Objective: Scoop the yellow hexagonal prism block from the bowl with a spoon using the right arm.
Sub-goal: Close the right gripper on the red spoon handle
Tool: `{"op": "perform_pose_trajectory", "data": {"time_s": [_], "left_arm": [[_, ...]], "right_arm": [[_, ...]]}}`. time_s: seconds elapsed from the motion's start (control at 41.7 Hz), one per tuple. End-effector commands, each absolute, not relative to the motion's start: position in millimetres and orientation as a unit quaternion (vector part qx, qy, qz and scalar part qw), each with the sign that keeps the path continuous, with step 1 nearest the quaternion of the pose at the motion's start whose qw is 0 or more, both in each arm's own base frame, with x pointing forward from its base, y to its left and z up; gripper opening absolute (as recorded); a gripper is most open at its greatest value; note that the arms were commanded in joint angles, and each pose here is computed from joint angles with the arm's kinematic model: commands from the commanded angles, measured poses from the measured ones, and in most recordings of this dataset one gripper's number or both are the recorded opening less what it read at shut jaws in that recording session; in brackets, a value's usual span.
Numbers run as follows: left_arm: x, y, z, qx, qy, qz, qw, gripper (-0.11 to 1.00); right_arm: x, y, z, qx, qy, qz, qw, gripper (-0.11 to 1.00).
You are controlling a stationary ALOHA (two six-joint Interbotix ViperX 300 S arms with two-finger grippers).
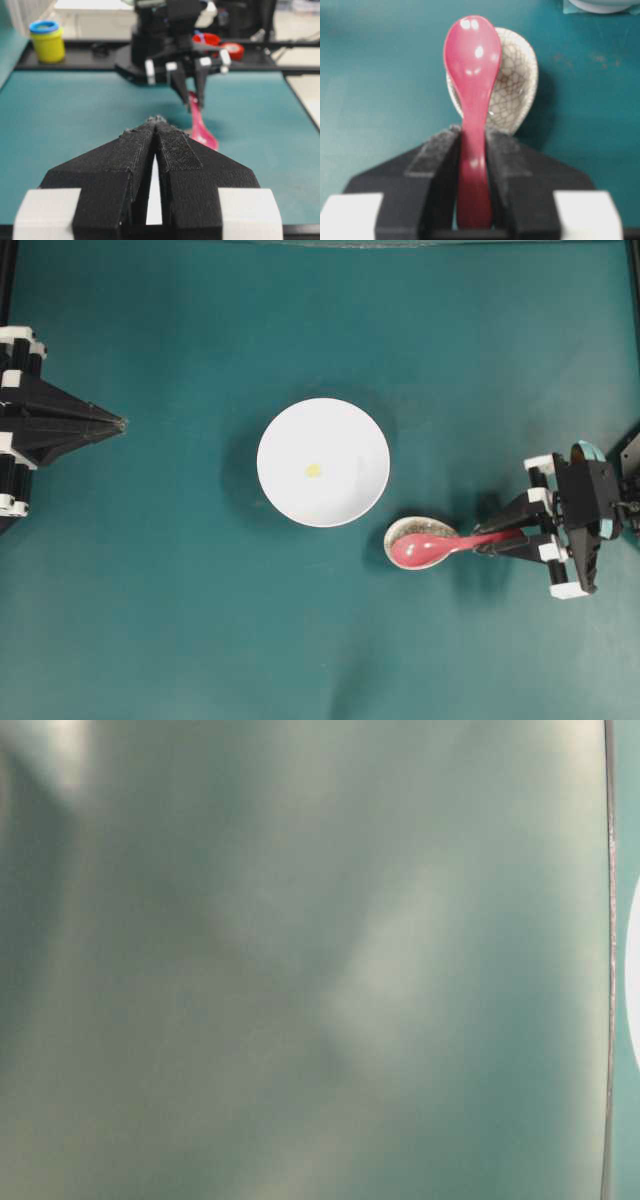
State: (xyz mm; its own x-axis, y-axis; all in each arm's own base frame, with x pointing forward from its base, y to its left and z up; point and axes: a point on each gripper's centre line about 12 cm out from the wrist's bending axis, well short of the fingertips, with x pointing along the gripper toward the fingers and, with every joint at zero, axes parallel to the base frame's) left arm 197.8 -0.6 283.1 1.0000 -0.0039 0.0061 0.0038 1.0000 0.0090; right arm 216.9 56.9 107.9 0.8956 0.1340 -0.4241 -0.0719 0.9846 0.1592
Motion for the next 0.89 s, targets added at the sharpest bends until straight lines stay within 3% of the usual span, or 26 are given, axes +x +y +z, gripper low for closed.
{"op": "perform_pose_trajectory", "data": {"time_s": [0.0, 0.576, 0.744, 0.864], "left_arm": [[200, -1, 286, 0.004, -0.005, -0.002, 1.000, 0.01], [199, -1, 277, 0.001, 0.011, -0.002, 1.000, 0.01], [198, -1, 275, 0.001, 0.018, -0.003, 1.000, 0.01], [198, -1, 273, 0.001, 0.025, -0.002, 1.000, 0.01]], "right_arm": [[221, 55, 116, 0.077, 0.208, 0.048, 0.974, 0.21], [223, 52, 113, 0.086, 0.228, 0.037, 0.969, 0.22], [224, 52, 113, 0.085, 0.231, 0.037, 0.969, 0.46], [224, 53, 114, 0.082, 0.228, 0.039, 0.970, 0.50]]}}
